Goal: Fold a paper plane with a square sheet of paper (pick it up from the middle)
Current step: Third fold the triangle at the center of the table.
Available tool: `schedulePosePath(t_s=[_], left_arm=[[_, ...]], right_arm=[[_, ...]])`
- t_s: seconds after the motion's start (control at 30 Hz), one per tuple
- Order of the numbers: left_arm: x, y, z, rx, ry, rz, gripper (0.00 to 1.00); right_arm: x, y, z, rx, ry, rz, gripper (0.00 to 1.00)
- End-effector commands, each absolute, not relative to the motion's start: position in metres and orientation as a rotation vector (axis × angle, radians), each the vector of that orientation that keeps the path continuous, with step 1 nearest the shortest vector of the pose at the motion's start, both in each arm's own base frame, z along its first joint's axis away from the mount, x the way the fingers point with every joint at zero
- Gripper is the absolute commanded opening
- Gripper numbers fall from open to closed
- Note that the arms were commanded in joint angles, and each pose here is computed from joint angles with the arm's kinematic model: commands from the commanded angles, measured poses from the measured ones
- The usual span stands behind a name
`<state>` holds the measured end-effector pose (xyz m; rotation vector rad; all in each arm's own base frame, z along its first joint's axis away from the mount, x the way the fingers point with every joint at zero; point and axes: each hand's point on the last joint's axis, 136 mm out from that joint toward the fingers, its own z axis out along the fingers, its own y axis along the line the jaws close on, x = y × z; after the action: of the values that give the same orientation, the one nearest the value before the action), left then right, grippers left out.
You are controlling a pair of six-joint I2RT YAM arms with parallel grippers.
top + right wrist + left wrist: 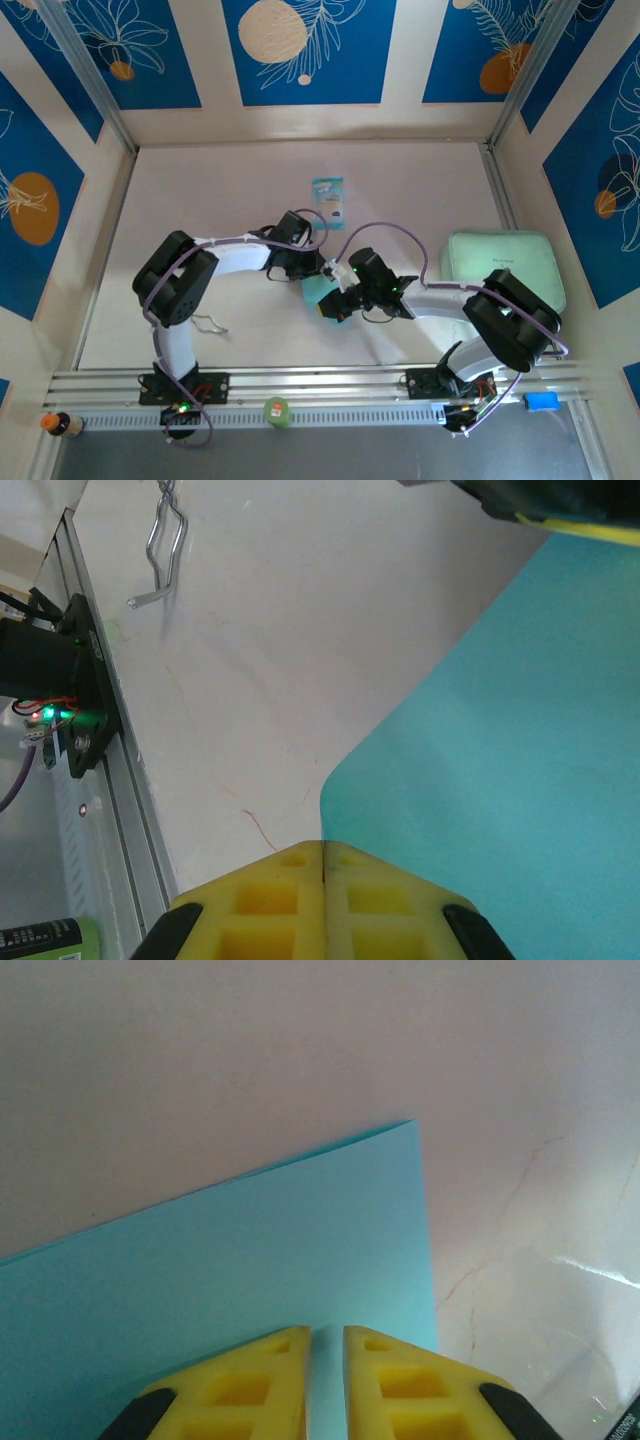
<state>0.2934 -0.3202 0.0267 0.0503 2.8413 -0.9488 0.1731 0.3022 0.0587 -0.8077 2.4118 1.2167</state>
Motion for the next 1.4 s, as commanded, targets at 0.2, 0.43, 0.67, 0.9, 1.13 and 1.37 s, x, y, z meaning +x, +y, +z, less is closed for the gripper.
schedulePosePath(t_s=[0.2, 0.43, 0.67, 0.9, 1.13, 1.37], left_arm=[[0.281, -0.307, -0.006, 0.066, 2.938, -0.887, 0.15], [0.281, -0.305, -0.005, 0.063, 2.935, -0.875, 0.14], [0.282, -0.305, -0.001, 0.059, 2.928, -0.876, 0.14], [0.283, -0.304, 0.002, 0.054, 2.918, -0.875, 0.14], [0.282, -0.303, 0.003, 0.052, 2.917, -0.873, 0.14], [0.282, -0.303, 0.004, 0.048, 2.910, -0.874, 0.15]], right_arm=[[0.182, 0.302, 0.064, -0.728, 2.439, 1.296, 0.00], [0.195, 0.291, 0.058, -0.623, 2.504, 1.266, 0.00], [0.207, 0.279, 0.046, -0.551, 2.577, 1.121, 0.00], [0.212, 0.273, 0.042, -0.520, 2.602, 1.055, 0.00], [0.215, 0.267, 0.036, -0.493, 2.627, 0.992, 0.00], [0.220, 0.263, 0.032, -0.472, 2.637, 0.939, 0.00]])
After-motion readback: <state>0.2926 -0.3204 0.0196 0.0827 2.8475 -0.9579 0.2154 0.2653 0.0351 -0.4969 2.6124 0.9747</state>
